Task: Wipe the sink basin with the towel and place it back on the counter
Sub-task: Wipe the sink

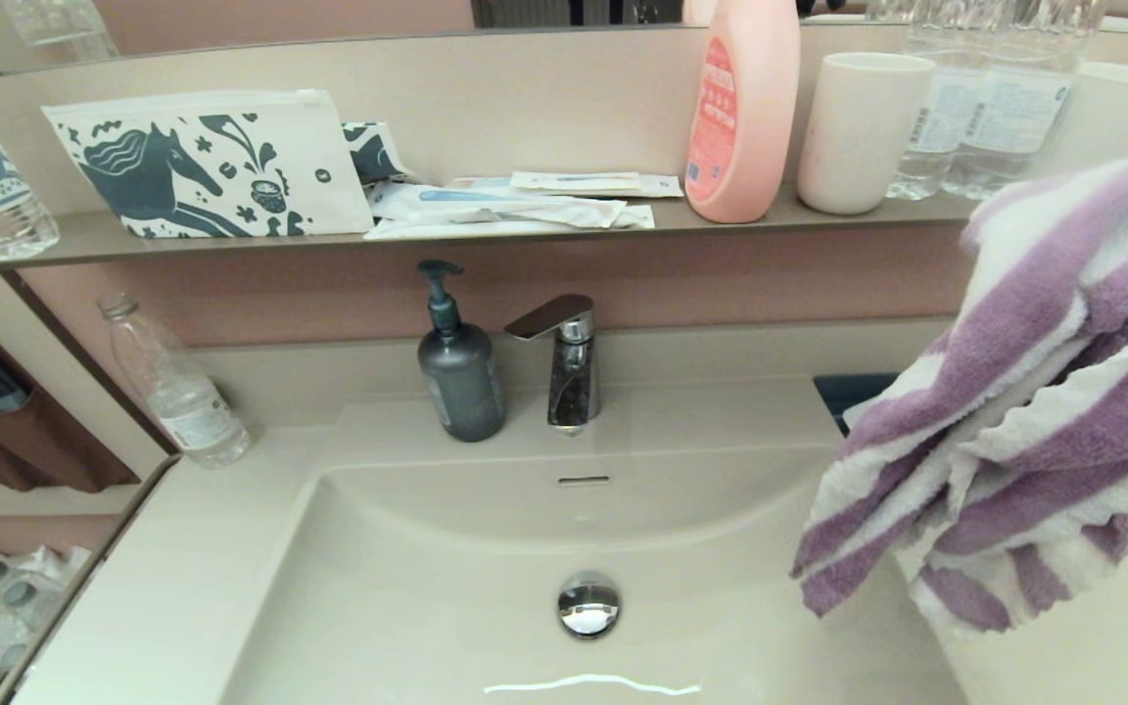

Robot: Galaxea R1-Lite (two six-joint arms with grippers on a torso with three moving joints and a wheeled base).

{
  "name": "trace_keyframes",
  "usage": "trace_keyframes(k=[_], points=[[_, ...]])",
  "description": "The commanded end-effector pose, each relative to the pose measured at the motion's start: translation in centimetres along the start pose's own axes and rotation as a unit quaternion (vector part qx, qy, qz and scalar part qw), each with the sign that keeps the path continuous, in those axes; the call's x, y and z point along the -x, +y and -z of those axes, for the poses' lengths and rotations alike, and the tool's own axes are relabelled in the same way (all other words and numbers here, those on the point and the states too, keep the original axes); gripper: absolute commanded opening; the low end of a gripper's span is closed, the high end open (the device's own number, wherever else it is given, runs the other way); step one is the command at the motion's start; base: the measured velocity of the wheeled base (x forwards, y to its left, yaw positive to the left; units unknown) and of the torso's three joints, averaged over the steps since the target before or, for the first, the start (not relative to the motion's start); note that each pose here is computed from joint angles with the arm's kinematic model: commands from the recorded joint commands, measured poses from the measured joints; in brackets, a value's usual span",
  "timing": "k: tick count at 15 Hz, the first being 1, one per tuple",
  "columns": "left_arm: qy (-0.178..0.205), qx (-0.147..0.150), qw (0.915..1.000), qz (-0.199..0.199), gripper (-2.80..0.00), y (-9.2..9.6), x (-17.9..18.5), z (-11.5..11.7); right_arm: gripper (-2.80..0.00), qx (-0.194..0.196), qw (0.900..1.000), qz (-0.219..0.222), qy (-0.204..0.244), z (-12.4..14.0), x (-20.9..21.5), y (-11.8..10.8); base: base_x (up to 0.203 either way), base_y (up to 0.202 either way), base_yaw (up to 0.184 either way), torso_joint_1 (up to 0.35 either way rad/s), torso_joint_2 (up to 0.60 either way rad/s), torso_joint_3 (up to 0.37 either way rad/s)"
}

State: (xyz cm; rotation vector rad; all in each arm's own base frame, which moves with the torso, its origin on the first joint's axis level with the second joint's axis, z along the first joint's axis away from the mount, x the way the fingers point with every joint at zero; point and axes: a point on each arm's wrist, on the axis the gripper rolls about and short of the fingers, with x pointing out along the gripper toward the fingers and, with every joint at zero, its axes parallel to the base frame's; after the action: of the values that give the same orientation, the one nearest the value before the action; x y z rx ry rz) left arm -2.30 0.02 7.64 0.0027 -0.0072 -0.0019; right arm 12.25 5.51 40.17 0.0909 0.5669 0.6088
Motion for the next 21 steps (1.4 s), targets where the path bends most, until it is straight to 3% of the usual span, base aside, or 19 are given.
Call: trace_keyframes(k=[1, 4, 6, 9, 12, 15, 18, 21], points=[[0.001, 0.0, 1.0, 0.0, -2.8, 0.0, 0.0, 0.0, -2.8, -0.04, 0.998, -0.008, 0.047, 0.5, -2.3, 0.2, 0.0, 0.0, 0.0, 0.0, 0.0, 0.0], [0.001, 0.0, 1.0, 0.0, -2.8, 0.0, 0.0, 0.0, -2.8, -0.064, 0.99, 0.015, 0.125, 3.1, -7.0, -0.4, 0.0, 0.0, 0.0, 0.0, 0.0, 0.0], [0.001, 0.0, 1.0, 0.0, -2.8, 0.0, 0.0, 0.0, -2.8, -0.07, 0.988, 0.016, 0.134, 5.2, -10.5, -0.9, 0.0, 0.0, 0.0, 0.0, 0.0, 0.0], [0.001, 0.0, 1.0, 0.0, -2.8, 0.0, 0.0, 0.0, -2.8, -0.051, 0.98, 0.028, 0.191, 9.2, -15.9, -0.1, 0.0, 0.0, 0.0, 0.0, 0.0, 0.0], [0.001, 0.0, 1.0, 0.0, -2.8, 0.0, 0.0, 0.0, -2.8, -0.046, 0.966, 0.079, 0.241, 11.6, -19.2, 0.9, 0.0, 0.0, 0.0, 0.0, 0.0, 0.0], [0.001, 0.0, 1.0, 0.0, -2.8, 0.0, 0.0, 0.0, -2.8, -0.03, 0.943, 0.154, 0.293, 13.7, -22.4, 0.8, 0.0, 0.0, 0.0, 0.0, 0.0, 0.0], [0.001, 0.0, 1.0, 0.0, -2.8, 0.0, 0.0, 0.0, -2.8, 0.006, 0.905, 0.263, 0.333, 16.4, -25.6, -0.1, 0.0, 0.0, 0.0, 0.0, 0.0, 0.0], [0.001, 0.0, 1.0, 0.0, -2.8, 0.0, 0.0, 0.0, -2.8, 0.011, 0.885, 0.303, 0.353, 19.7, -29.2, -0.3, 0.0, 0.0, 0.0, 0.0, 0.0, 0.0]])
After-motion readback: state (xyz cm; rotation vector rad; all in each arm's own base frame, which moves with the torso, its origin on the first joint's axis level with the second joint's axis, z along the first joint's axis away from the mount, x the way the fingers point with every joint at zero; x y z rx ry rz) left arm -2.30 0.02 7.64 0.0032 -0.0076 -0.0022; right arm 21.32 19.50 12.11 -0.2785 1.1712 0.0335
